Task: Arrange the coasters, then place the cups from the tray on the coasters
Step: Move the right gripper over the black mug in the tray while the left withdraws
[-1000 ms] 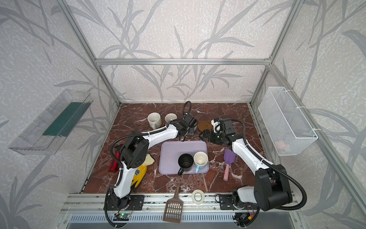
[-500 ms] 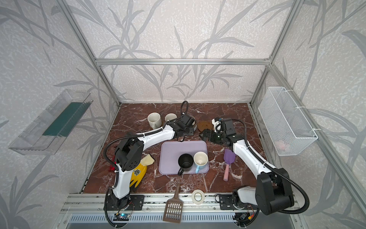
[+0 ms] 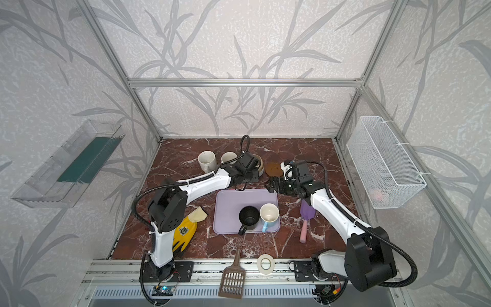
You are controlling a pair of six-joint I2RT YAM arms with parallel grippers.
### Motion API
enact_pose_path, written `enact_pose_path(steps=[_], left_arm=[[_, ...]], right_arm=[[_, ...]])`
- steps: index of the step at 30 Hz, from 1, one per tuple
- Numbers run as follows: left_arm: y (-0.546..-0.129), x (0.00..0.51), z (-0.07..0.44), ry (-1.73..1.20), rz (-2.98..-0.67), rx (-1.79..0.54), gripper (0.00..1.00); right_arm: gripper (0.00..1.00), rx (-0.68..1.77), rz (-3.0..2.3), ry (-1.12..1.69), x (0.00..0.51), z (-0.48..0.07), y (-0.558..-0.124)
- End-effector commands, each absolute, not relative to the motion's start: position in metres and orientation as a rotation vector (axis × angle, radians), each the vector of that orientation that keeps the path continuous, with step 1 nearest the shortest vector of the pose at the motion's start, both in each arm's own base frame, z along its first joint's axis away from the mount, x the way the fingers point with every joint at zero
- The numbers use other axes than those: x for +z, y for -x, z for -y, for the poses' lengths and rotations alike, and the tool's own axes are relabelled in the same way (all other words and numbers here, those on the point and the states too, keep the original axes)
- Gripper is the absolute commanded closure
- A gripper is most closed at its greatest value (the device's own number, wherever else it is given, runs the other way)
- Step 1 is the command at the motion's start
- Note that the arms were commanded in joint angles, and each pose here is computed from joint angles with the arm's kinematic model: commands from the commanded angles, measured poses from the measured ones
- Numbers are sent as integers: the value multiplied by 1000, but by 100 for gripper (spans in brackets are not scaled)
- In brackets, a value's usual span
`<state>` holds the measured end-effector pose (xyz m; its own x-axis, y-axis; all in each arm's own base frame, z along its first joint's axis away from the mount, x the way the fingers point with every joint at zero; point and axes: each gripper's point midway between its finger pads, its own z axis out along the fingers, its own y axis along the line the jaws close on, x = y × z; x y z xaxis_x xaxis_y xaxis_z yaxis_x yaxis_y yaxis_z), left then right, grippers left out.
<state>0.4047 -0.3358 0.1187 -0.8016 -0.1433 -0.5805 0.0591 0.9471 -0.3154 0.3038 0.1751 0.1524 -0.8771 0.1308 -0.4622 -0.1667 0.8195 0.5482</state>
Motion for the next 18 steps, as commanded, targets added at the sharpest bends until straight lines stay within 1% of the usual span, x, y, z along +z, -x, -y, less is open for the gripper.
enact_pose_path(steps=[1, 3, 5, 7, 10, 11, 18], left_arm=[[-399, 164, 326, 71, -2382, -478, 45], [-390, 180, 322, 60, -2362, -521, 41], [-380, 197, 313, 46, -2338, -543, 33], [-366, 209, 301, 34, -2327, -548, 23], [-345, 222, 283, 9, -2318, -560, 5], [-338, 225, 279, 3, -2319, -566, 1], [-289, 234, 260, -64, -2374, -707, 1]], right_arm=[[1, 720, -2453, 88, 187, -171, -295], [1, 683, -2445, 114, 196, -173, -285], [1, 641, -2445, 141, 205, -175, -272], [1, 593, -2452, 169, 211, -177, -258], [1, 578, -2450, 195, 217, -183, -239], [1, 577, -2454, 200, 217, -185, -234], [1, 580, -2483, 283, 220, -204, -197]])
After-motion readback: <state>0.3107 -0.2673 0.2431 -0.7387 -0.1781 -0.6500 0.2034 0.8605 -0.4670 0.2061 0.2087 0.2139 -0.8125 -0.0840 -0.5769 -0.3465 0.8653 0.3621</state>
